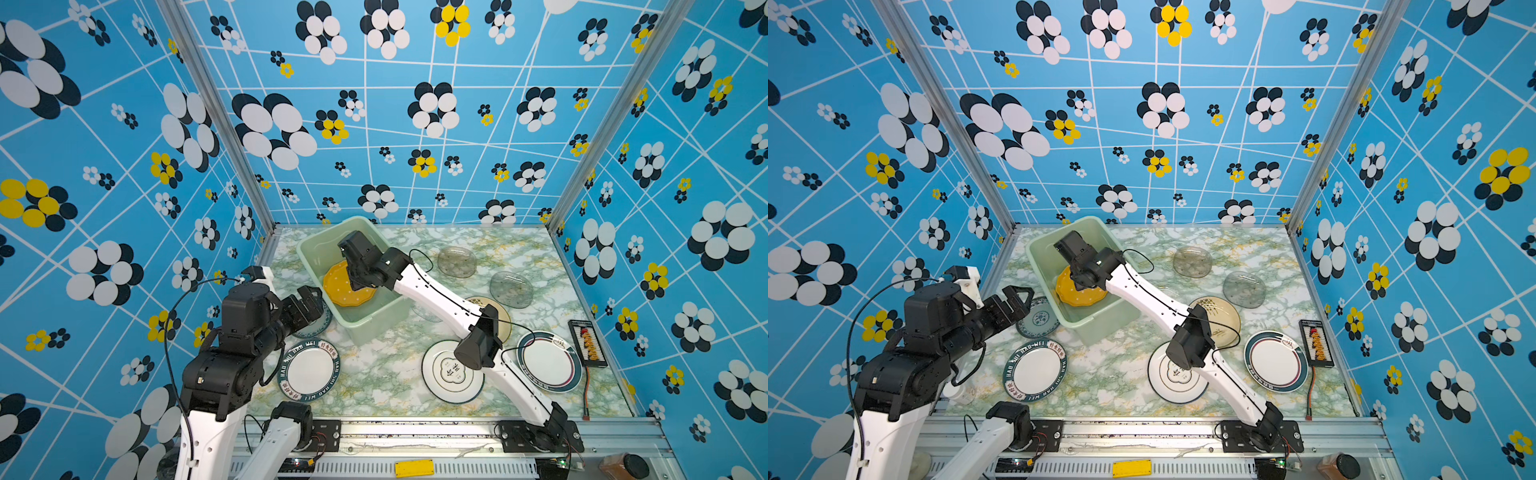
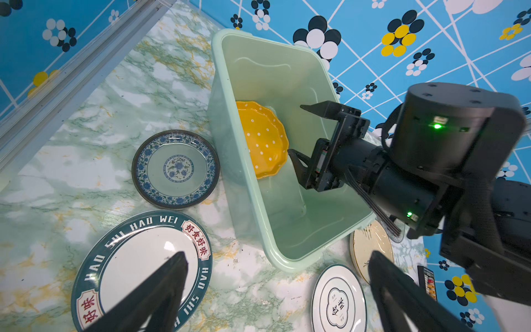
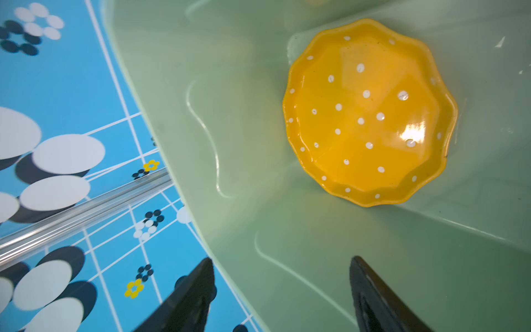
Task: Place the plates into the plastic bin on the countertop
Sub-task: Place the plate in the plastic bin, then pick up the plate from the bottom-center of the table, then place the plate in the plastic bin.
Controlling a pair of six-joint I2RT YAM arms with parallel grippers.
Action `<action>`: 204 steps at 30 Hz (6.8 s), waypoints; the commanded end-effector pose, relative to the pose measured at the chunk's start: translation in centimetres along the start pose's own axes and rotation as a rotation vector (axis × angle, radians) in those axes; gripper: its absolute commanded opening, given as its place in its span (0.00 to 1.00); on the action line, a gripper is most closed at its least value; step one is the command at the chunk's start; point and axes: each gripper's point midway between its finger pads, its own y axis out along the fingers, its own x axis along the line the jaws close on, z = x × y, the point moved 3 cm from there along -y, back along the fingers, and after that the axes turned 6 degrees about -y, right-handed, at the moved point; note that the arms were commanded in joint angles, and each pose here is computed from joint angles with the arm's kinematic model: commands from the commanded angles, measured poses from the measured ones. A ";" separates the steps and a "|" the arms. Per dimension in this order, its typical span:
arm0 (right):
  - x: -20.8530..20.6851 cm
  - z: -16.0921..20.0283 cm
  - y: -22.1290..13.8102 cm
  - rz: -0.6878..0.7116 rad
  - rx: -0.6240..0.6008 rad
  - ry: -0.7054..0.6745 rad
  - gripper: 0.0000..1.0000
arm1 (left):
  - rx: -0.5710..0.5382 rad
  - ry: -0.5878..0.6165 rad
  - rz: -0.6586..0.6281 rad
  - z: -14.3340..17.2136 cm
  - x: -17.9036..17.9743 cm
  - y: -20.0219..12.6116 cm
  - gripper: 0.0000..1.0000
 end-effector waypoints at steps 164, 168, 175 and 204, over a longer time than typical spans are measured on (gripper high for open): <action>-20.1 -18.6 -34.1 -0.009 0.143 -0.643 0.01 | 0.363 0.173 0.299 17.3 -19.3 3.4 0.99; -17.0 -19.1 -35.3 -0.070 0.094 -0.586 0.01 | 0.270 0.297 0.406 11.8 -19.2 2.2 0.99; -11.6 -19.9 -34.9 -0.204 0.051 -0.489 0.00 | 0.191 0.496 0.449 4.1 -16.8 2.0 0.99; 1.7 -13.3 -20.6 -0.223 0.150 -0.447 0.00 | 0.129 0.247 -0.028 -2.2 -6.4 7.4 0.99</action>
